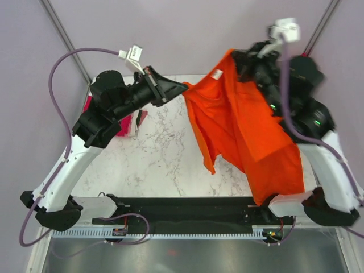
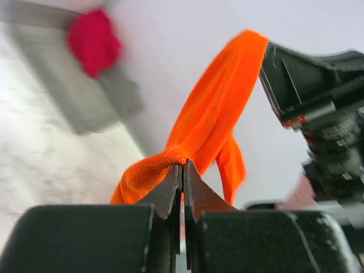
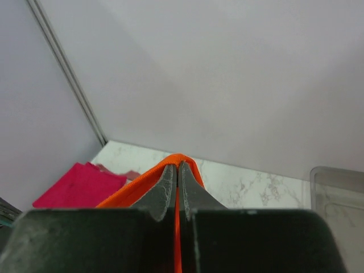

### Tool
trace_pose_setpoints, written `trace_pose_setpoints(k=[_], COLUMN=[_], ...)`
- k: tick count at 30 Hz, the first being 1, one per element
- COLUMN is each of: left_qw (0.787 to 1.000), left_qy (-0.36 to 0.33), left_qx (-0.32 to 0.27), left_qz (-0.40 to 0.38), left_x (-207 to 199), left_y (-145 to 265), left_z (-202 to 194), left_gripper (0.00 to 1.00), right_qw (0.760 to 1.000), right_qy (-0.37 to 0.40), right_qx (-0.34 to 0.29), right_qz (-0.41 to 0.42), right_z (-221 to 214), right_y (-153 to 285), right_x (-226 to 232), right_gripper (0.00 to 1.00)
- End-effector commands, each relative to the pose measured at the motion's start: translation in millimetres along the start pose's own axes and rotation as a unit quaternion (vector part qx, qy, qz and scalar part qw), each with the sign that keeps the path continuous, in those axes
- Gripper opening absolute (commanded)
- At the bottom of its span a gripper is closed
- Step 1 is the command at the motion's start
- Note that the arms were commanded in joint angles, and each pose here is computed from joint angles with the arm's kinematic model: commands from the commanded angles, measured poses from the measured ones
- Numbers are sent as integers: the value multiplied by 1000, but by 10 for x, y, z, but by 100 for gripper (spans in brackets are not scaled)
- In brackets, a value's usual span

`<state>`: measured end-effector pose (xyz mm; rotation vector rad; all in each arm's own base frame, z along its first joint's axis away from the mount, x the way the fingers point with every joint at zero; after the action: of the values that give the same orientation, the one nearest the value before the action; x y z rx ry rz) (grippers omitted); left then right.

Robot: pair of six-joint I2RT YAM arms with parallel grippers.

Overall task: Fold and stack the t-shirts
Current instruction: Flatten the tshirt out

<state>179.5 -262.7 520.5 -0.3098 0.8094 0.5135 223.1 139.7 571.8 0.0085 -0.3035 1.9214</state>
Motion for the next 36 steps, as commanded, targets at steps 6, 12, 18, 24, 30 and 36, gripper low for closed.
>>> trace_pose_setpoints(k=[6,12,18,24,30,36], left_qw=[957,921,914,898,869,880], left_qy=[150,212,172,134,128,87], left_qx=[-23,-25,-37,-59,-59,-75], left_qz=[247,325,365,415,475,461], left_x=[2395,3384,3526,3543,3584,3369], left_y=[844,1306,1472,1567,1683,1676], left_z=[-362,-731,-739,-626,-597,-490], left_gripper=[2,2,2,2,45,97], right_qw=[963,924,915,897,870,847], right_qy=[-40,-76,-20,-8,-8,-18], right_qx=[226,321,393,437,450,463], right_qz=[143,192,92,-66,-203,-261], right_z=[-2435,-3519,-3883,-3918,-3830,-3832], right_y=[-1730,-2123,-1538,-471,486,1097], right_x=[893,1181,716,-84,-654,-873], right_gripper=[0,79,81,77,72,71])
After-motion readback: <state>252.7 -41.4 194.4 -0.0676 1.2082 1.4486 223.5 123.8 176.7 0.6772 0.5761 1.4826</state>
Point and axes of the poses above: each gripper's point midway between its finger pads, its own y axis back along the fingers, its own x axis along the line the jaws close on, z = x × y, the point moved 6 cm from there along y, back along the fingers, and after that the axes turned 1 degree about y, right-handed, at the moved point
